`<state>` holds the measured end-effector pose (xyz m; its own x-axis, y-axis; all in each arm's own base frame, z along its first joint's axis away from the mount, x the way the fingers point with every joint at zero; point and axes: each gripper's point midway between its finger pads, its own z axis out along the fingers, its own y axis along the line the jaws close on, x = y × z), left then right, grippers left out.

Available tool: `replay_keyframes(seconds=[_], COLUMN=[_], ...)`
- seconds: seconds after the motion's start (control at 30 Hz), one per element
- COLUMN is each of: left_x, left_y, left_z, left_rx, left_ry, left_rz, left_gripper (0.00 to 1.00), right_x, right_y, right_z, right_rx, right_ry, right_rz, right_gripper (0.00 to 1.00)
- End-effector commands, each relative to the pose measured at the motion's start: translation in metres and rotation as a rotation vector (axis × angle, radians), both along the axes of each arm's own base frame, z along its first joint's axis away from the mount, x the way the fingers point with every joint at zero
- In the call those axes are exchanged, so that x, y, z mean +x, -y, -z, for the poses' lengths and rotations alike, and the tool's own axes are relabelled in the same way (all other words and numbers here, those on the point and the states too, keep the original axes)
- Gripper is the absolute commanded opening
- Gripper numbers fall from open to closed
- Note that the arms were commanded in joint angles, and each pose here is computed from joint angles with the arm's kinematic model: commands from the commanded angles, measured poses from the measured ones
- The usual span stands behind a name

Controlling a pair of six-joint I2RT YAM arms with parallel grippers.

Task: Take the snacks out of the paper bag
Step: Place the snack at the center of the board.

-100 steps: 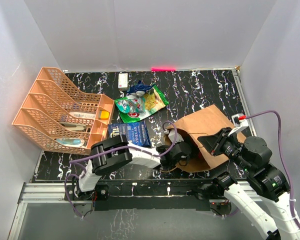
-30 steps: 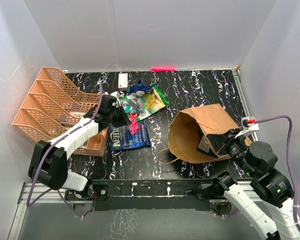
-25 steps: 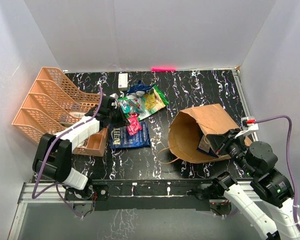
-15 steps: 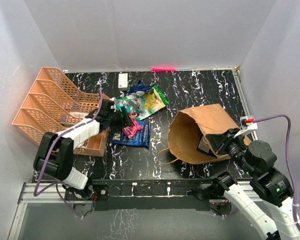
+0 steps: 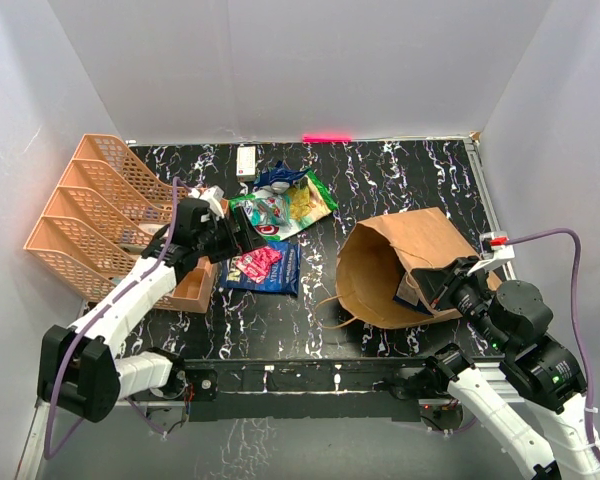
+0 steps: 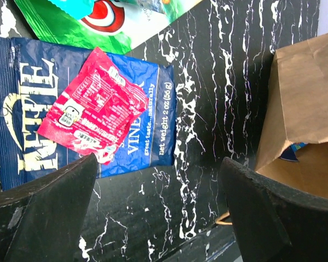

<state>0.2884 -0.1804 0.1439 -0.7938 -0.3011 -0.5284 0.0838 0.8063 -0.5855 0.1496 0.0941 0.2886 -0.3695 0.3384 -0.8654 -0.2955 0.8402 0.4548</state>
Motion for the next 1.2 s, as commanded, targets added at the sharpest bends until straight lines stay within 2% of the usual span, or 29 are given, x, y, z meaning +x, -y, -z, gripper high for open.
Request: replay_keyframes(seconds=[0.0, 0.23, 0.47, 0.53, 0.7, 0.8, 0.9, 1.07, 1.17], left_x=[-0.014, -0.025, -0.063, -0.074, -0.109, -0.132, -0.156, -0.200, -0.218], left_y=[0.001, 0.026, 0.090, 0.107, 0.143, 0.163, 0.183, 0.217, 0.233], left_z=[-0.018, -0.044, -0.080, -0.087, -0.094, -0.094, -0.092, -0.086, -0.074], left_rx=[-0.030, -0.172, -0.300, -0.328, -0.395, -0.430, -0.443, -0.419, -0.359], left_ry=[0.003, 0.041, 0.184, 0.216, 0.274, 0.301, 0.331, 0.422, 0.506], left_rz=[0.028, 0.112, 0.305, 0.350, 0.462, 0.531, 0.605, 0.733, 0.769], left_gripper=[0.94, 0.92, 0.93, 0.92, 0.88, 0.86, 0.86, 0.86, 0.74], right_x=[0.001, -0.004, -0.013, -0.020, -0.056, -0.073, -0.074, -0.063, -0.056], right_y=[0.000, 0.005, 0.002, -0.008, -0.054, -0.059, -0.041, -0.016, -0.012], right_z=[-0.015, -0.016, -0.022, -0.022, -0.011, -0.002, 0.008, -0.001, -0.010], right_rx=[0.005, -0.003, -0.028, -0.033, -0.003, 0.007, -0.035, -0.036, -0.008], right_ry=[0.043, 0.030, 0.047, 0.046, -0.018, -0.081, -0.141, -0.116, -0.082], right_rz=[-0.005, 0.007, -0.047, -0.122, -0.472, -0.553, -0.452, -0.271, -0.222], right_gripper=[0.08, 0.08, 0.08, 0.08, 0.08, 0.08, 0.08, 0.08, 0.08])
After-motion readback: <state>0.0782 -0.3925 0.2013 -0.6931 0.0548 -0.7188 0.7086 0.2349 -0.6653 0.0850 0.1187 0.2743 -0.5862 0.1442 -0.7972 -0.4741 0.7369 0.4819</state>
